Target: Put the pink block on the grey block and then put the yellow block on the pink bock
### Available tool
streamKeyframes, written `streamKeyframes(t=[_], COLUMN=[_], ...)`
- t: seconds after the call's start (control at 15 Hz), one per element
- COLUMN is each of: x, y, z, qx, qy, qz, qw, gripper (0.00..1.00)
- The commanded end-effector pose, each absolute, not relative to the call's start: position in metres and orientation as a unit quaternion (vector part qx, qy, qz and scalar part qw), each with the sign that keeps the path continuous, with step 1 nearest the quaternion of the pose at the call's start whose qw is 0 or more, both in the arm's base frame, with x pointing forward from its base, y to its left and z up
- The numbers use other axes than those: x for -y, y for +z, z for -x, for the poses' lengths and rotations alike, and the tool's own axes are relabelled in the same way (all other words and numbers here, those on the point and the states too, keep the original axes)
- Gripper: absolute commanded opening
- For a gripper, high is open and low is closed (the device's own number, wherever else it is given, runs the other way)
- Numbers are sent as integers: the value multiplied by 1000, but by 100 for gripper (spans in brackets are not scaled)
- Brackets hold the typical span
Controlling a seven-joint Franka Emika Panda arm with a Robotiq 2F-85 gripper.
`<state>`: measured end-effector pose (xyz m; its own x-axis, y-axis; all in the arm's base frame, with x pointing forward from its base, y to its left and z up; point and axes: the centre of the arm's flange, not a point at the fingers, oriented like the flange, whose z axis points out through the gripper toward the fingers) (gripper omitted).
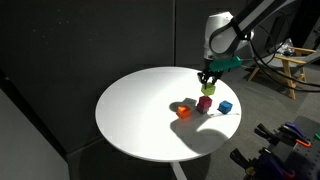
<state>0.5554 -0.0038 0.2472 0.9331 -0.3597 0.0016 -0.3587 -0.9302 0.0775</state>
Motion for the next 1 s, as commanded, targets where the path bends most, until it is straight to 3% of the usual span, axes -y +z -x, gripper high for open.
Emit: streamKeyframes(t=[0.0, 0.53, 0.6, 0.67, 0.87, 0.93], x=[5, 5, 5, 5, 6, 7], y=[242, 231, 230, 230, 229, 229], z=[-566, -569, -569, -569, -569, -569], qx=[181, 179, 180, 180, 181, 182], qy=[-9, -16, -17, -17, -18, -18], qz=[-983, -983, -983, -983, -982, -982], qw=[40, 41, 41, 41, 41, 40], gripper=[25, 25, 75, 77, 98, 100])
